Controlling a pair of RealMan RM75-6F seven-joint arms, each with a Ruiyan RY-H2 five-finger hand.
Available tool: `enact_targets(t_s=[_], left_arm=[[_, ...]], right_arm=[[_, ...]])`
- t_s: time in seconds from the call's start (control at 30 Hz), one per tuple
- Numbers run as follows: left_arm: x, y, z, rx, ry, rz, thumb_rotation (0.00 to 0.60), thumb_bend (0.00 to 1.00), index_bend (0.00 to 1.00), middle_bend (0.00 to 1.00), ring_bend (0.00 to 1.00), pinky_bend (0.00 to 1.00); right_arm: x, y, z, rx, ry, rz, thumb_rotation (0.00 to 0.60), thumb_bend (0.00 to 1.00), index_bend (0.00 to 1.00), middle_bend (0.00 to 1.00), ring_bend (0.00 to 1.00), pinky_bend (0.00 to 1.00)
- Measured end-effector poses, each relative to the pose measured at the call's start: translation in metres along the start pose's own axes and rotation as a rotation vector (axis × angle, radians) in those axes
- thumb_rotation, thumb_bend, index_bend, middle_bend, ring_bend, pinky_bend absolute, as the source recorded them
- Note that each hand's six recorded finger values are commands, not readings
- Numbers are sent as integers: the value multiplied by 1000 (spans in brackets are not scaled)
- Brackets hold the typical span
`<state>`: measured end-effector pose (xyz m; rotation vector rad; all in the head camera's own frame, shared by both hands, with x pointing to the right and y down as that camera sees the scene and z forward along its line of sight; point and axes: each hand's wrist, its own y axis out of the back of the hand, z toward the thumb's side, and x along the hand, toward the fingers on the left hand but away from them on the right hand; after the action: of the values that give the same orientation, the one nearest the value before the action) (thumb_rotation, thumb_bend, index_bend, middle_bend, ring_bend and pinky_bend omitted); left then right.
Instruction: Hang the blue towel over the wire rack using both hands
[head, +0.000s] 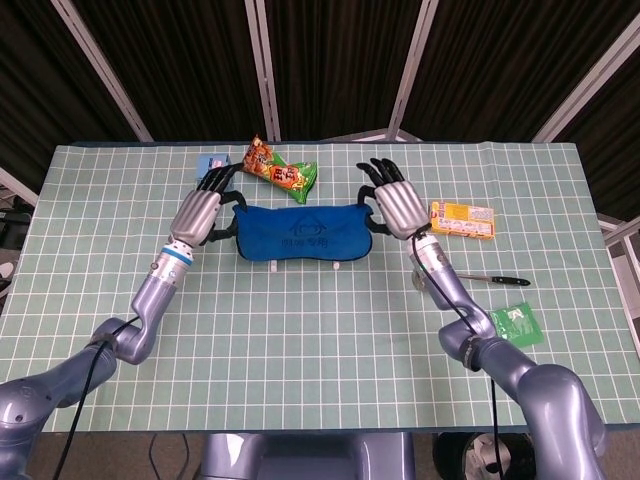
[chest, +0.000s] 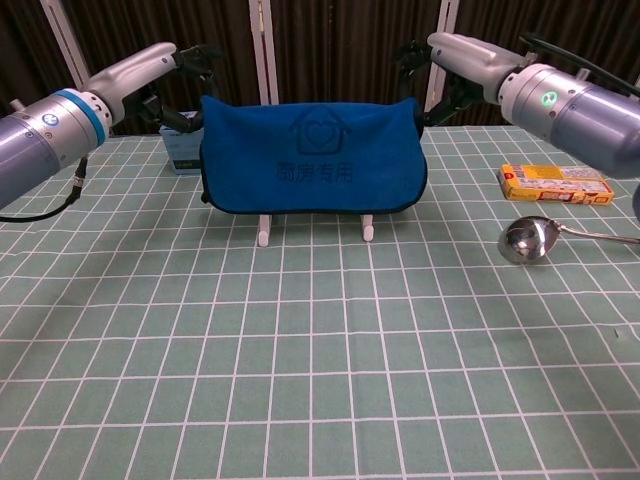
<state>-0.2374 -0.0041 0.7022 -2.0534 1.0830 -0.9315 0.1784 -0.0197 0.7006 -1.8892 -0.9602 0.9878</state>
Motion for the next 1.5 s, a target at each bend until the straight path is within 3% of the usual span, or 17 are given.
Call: enact_targets(t_s=[0.33,0.53,0.67,0.73,0.8,0.87,1.1,1.27,1.5], left_arm=[[-1,-9,0,-3,-2,-21,600,586,834,0,0,0],[0,-12,-2,-3,7,-23,600,587,752,0,0,0],[0,-15,-1,-4,5,-30,600,577,581,0,0,0],[0,-16,-1,-3,8,-34,600,543,461,0,0,0],[0,-17,-2,0,11,-38,600,464,325,0,0,0],[0,-17,-2,3,12,-39,600,402,232,0,0,0],[0,-16,-1,0,9,-38,600,325,7,0,0,0],[-1,-15,-4,8,16,-46,600,286,0,0,0,0],[-1,-9,-13,19,51,-52,600,100,0,0,0,0]], right_arm=[[-3,-7,5,-3,3,2,600,497,675,107,0,0],[-3,-9,5,-14,-4,0,600,483,675,107,0,0],[-3,-9,4,-12,-7,-2,600,385,669,107,0,0],[-3,-9,3,-2,-3,1,600,280,612,108,0,0],[-2,-9,2,0,0,2,600,168,488,107,0,0],[-2,-9,2,-3,1,2,600,113,411,108,0,0],[-2,-7,0,-7,2,-3,600,38,298,106,0,0],[-1,-5,-2,-1,-2,-5,600,0,228,75,0,0],[0,-4,-5,24,-15,-2,600,0,203,38,0,0]])
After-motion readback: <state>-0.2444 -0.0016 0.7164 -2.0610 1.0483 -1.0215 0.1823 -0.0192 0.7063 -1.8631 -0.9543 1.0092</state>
